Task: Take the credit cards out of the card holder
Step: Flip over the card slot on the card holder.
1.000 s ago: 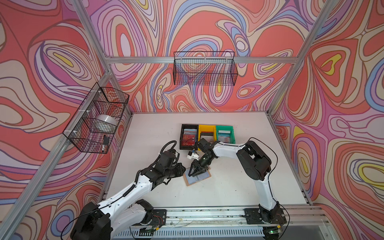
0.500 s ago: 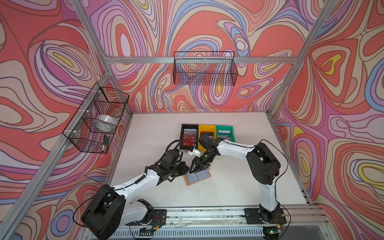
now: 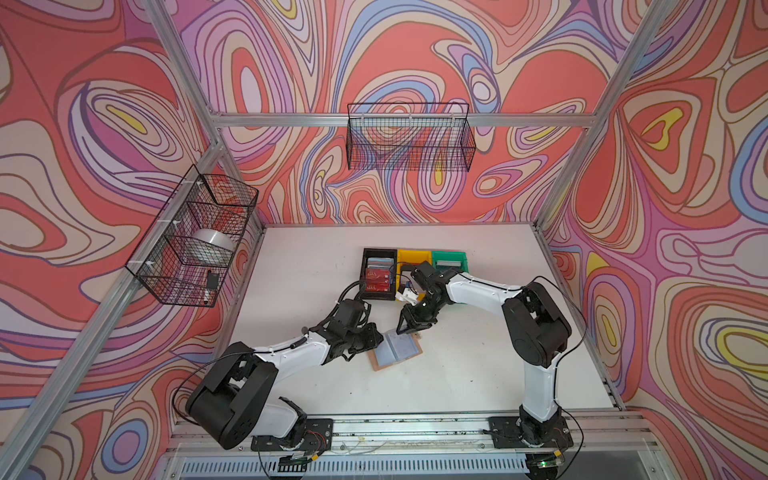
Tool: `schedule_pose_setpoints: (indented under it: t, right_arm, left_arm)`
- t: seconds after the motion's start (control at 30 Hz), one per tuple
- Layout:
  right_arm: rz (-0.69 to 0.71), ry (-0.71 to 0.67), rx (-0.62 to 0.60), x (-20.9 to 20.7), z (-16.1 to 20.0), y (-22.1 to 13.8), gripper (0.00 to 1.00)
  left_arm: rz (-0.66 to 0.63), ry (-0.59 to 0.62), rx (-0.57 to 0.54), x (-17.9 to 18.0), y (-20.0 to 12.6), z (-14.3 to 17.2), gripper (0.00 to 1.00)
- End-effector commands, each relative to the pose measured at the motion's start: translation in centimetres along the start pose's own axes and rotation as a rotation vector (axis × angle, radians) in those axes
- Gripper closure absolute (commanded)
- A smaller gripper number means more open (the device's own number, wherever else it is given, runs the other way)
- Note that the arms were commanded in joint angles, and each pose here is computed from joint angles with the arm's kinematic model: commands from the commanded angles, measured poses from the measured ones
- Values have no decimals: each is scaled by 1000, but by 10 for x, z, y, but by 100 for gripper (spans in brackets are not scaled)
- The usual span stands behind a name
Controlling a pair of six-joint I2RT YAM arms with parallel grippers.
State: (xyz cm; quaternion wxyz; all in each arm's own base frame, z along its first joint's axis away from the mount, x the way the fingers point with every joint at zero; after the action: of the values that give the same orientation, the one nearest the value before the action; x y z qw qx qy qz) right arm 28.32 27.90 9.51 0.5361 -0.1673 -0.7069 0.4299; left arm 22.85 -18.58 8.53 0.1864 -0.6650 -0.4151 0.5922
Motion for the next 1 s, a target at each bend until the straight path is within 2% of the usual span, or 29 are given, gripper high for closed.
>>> schedule_pose_setpoints:
  t: [0.0, 0.07, 0.37, 0.97]
  right_arm:
    - [24, 12, 34, -12, 5, 13, 57]
    - [31, 18, 37, -14, 7, 14, 57]
    - [79, 30, 56, -23, 13, 17, 57]
    - [112, 38, 51, -25, 17, 14, 57]
  left_arm:
    - [-18, -15, -4, 6, 2, 0, 84]
    - [-52, -34, 20, 21, 5, 12, 84]
    - [-95, -55, 42, 38, 9, 23, 84]
    - [-83, -60, 56, 39, 16, 24, 85]
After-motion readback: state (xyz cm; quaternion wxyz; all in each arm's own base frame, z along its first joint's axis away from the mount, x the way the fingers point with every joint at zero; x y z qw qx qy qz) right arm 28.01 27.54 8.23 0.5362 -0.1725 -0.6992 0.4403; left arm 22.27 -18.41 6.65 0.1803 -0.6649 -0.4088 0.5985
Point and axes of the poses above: each gripper's point midway between its finger pads, its own y axis out along the fingers, its own x axis along the line the jaws close on, z = x × y, the point moved 6 cm from there along -y, back along the fingers, and after that the axes turned 2 degrees about -y, right-handed, at the moved point
